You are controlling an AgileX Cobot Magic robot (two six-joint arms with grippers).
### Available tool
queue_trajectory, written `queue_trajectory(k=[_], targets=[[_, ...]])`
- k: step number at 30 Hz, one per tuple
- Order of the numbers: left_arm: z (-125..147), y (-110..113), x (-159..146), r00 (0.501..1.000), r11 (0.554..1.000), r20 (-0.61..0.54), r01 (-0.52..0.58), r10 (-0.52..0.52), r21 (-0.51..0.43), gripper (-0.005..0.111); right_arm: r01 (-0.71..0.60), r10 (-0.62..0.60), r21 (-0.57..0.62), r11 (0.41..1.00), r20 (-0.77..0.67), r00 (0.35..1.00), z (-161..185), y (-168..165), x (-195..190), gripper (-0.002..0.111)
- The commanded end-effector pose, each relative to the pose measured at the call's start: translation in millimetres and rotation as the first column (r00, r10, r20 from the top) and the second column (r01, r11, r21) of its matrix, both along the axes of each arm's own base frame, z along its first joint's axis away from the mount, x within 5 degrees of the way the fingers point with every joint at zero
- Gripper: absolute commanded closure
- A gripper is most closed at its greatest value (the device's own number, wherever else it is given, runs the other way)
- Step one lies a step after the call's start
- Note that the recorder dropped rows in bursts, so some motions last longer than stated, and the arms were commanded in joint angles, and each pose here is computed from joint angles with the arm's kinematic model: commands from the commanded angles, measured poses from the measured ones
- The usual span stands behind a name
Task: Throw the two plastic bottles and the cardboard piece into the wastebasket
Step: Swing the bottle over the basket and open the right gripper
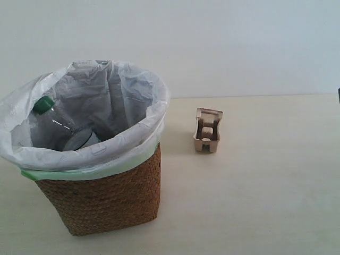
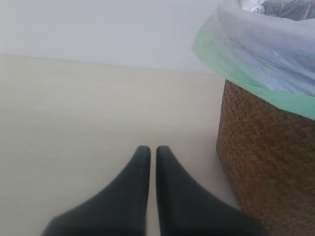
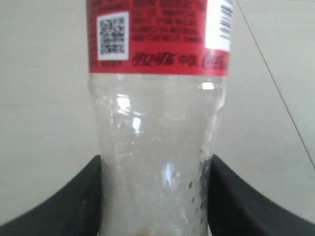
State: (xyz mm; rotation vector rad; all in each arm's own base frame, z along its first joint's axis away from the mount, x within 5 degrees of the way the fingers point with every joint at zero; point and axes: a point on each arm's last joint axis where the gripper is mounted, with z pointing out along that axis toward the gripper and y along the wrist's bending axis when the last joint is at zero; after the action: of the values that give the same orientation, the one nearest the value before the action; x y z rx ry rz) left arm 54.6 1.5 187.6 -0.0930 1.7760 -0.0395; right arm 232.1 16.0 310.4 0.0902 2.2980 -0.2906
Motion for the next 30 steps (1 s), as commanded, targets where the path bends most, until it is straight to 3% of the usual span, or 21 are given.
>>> queue_trajectory(k=[1, 4, 7, 9, 11, 13, 14, 17, 18, 19, 23, 26, 30], targets=[[-1, 0, 0, 1.0, 1.0, -0.001, 0.007, -0.007, 0.0, 0.103, -0.001, -0.001, 0.065, 0.998, 0.022, 1.0, 2, 3, 1, 0.108], [-1, 0, 0, 1.0, 1.0, -0.001, 0.007, -0.007, 0.0, 0.103, -0.124, 0.111, 0.253, 0.96, 0.064, 0.992, -1, 26, 10, 0.108], [-1, 0, 0, 1.0, 1.0, -0.001, 0.007, -0.007, 0.0, 0.103, -0.334, 0.276, 0.421, 0.843, 0.194, 0.941, 8, 64, 16, 0.108], [-1, 0, 0, 1.0, 1.0, -0.001, 0.007, -0.007, 0.0, 0.103, -0.488, 0.394, 0.508, 0.709, 0.288, 0.873, 30, 101, 17, 0.108], [-1, 0, 0, 1.0, 1.0, -0.001, 0.007, -0.007, 0.0, 0.103, -0.598, 0.484, 0.613, 0.516, 0.368, 0.794, 57, 135, 11, 0.105], [-1, 0, 0, 1.0, 1.0, -0.001, 0.007, -0.007, 0.0, 0.103, -0.705, 0.547, 0.631, 0.323, 0.483, 0.683, 88, 161, 6, 0.089], [-1, 0, 0, 1.0, 1.0, -0.001, 0.007, -0.007, 0.0, 0.103, -0.728, 0.551, 0.627, 0.276, 0.517, 0.655, 99, 167, 6, 0.078], [-1, 0, 0, 1.0, 1.0, -0.001, 0.007, -0.007, 0.0, 0.103, -0.727, 0.519, 0.659, 0.194, 0.56, 0.646, 126, 175, 12, 0.021], [-1, 0, 0, 1.0, 1.0, -0.001, 0.007, -0.007, 0.0, 0.103, -0.713, 0.52, 0.677, 0.18, 0.55, 0.654, 129, 177, 13, 0.008], [-1, 0, 0, 1.0, 1.0, -0.001, 0.007, -0.007, 0.0, 0.103, -0.71, 0.53, 0.678, 0.189, 0.538, 0.655, 129, 178, 15, 0.004], [-1, 0, 0, 1.0, 1.0, -0.001, 0.007, -0.007, 0.0, 0.103, -0.725, 0.592, 0.628, 0.281, 0.481, 0.646, 116, 180, 23, 0.007], [-1, 0, 0, 1.0, 1.0, -0.001, 0.007, -0.007, 0.0, 0.103, -0.716, 0.607, 0.631, 0.3, 0.453, 0.653, 110, 181, 26, 0.008], [-1, 0, 0, 1.0, 1.0, -0.001, 0.007, -0.007, 0.0, 0.103, -0.682, 0.571, 0.597, 0.422, 0.409, 0.711, 106, 168, 35, 0.012]])
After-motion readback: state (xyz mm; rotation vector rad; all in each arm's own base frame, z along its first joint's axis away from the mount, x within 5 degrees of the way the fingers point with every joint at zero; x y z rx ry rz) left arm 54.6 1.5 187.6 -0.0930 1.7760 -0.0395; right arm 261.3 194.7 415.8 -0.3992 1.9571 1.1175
